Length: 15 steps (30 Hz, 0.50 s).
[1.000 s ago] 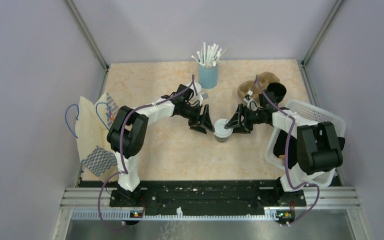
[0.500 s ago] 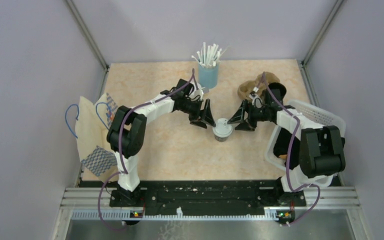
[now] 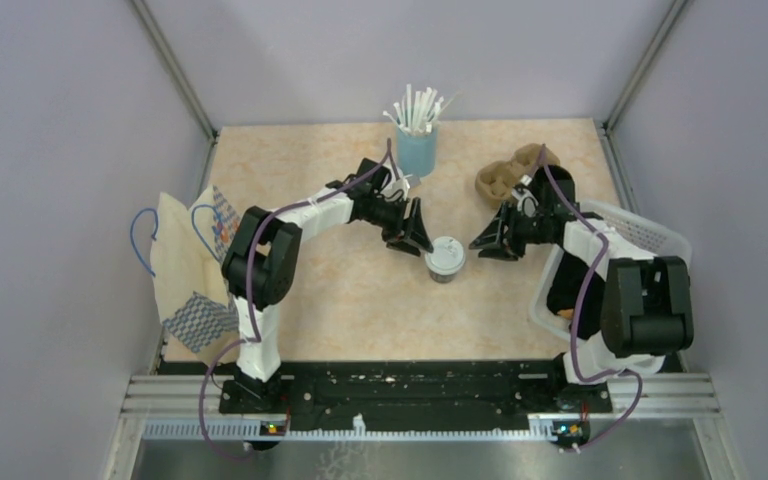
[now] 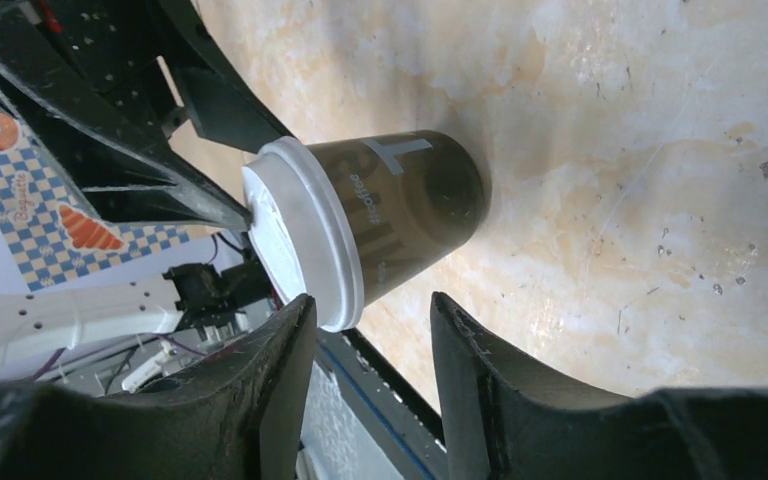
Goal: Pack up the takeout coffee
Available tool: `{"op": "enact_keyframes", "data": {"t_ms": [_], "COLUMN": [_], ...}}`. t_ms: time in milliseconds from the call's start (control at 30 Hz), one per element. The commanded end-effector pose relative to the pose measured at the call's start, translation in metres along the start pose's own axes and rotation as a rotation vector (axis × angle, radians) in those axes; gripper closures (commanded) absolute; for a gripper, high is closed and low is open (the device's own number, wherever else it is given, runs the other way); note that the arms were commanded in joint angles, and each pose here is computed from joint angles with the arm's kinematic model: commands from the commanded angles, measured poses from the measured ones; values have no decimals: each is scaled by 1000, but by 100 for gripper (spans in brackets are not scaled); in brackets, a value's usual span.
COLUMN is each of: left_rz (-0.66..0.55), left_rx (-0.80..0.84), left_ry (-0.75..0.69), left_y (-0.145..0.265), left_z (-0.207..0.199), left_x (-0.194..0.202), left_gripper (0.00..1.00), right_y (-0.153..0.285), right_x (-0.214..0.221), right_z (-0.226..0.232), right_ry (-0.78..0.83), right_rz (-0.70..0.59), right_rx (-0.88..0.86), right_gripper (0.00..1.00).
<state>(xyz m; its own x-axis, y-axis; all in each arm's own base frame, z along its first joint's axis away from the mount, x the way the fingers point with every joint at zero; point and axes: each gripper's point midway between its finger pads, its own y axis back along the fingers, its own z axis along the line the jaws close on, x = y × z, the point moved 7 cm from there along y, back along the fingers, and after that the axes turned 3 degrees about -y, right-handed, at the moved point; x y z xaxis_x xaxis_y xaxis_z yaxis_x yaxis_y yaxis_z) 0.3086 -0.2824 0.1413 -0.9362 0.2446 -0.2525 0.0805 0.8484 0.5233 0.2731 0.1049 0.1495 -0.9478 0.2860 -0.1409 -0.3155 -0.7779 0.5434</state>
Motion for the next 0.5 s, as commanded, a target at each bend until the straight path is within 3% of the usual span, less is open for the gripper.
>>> {"op": "enact_keyframes", "data": {"t_ms": [0,467], "left_rz": [-12,-2], "left_rx": [27,-3], "left_ry": [-29,-5], "left_y": [0,-4], "left_z": [-3,7], "left_x": [-4,3], "left_gripper": [41,45], "right_y": [-8,-26], "right_x": [8,14], "right_z": [-4,-22], "right_ry": [25,-18], "right_rz": [52,70], "right_rx": [-14,70], "right_gripper": [55,61]}}
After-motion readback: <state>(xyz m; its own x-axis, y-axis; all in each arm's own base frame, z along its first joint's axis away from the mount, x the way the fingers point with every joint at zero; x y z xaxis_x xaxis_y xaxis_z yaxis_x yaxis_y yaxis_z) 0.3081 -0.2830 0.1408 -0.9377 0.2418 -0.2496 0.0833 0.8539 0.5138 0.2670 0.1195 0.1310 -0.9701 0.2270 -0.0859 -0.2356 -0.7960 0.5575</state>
